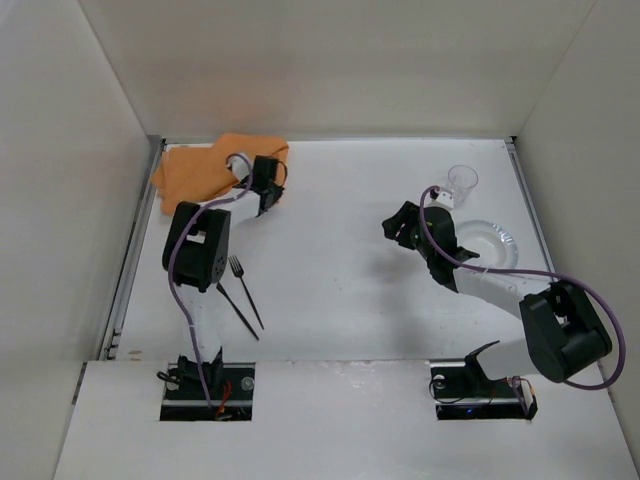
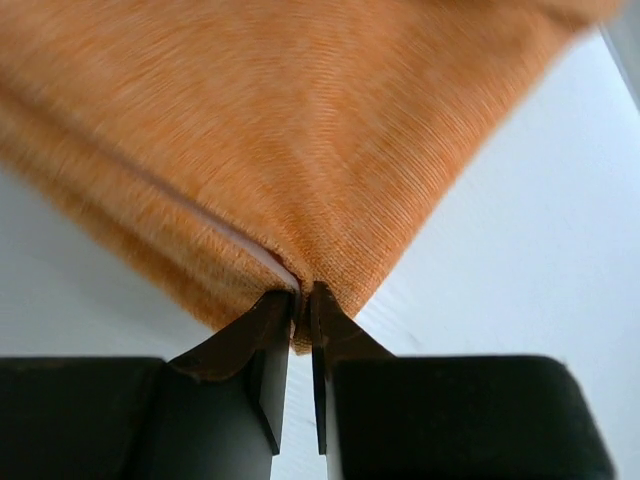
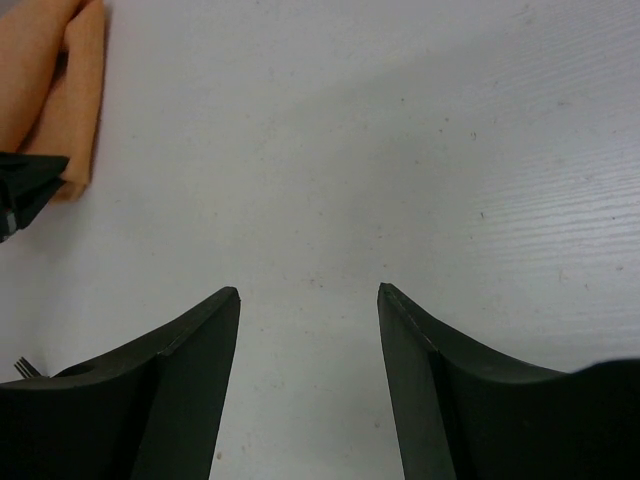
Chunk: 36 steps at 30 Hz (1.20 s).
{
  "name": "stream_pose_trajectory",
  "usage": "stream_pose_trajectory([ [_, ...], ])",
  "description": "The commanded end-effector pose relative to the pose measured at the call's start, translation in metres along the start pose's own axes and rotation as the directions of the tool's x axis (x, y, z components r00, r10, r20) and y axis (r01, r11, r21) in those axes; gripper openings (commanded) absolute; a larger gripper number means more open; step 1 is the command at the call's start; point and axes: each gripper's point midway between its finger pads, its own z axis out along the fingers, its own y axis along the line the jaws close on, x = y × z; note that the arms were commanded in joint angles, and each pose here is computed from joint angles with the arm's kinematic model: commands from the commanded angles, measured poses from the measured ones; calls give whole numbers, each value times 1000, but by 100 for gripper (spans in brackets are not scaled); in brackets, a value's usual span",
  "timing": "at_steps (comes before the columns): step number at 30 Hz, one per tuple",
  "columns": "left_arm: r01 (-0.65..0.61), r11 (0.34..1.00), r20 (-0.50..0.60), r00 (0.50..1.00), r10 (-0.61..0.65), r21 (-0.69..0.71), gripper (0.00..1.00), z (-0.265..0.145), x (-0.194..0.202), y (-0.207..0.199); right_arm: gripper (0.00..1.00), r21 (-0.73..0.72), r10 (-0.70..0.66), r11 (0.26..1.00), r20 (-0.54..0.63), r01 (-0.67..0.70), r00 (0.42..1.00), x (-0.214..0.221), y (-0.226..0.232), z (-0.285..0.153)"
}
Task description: Set the dinner table for one person
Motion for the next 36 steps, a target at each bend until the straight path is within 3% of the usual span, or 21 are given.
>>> stream_pose_trajectory([
  [1,-165,958,-178,962,209,235,5,-37,87,-72,63,-66,6,998,65,-2,998,-24,24,-3],
  [7,-262,867,-280,873,400,423,5,-100,185,-104,63,-54,36,998,115,-30,993,-38,13,-13],
  [11,-305,823,-255,849,463,479,5,-146,200,-80,66,-32,69,997,128,-65,989,-43,2,-13],
  [13,-324,821,-235,851,470,470,8,-158,194,-60,70,-32,72,997,121,-69,990,-42,2,-12],
  [18,-314,818,-189,874,447,481,33,-188,164,-40,75,-15,63,998,83,-62,995,-32,2,-2],
  [24,-286,824,-29,939,344,489,40,-211,93,-62,74,-6,64,998,24,-64,998,-15,4,10],
  [26,-284,833,7,948,319,475,42,-208,79,-70,71,-18,66,998,-7,-66,998,-7,9,14],
  [30,-346,838,56,932,357,422,44,-185,64,-97,54,-56,62,996,-80,-66,995,14,25,22],
  [33,-411,843,87,909,407,348,45,-162,59,-106,55,-93,57,993,-138,-71,989,31,41,26],
  [36,-437,850,113,899,423,294,47,-143,55,-110,63,-131,59,988,-199,-86,978,46,55,29],
])
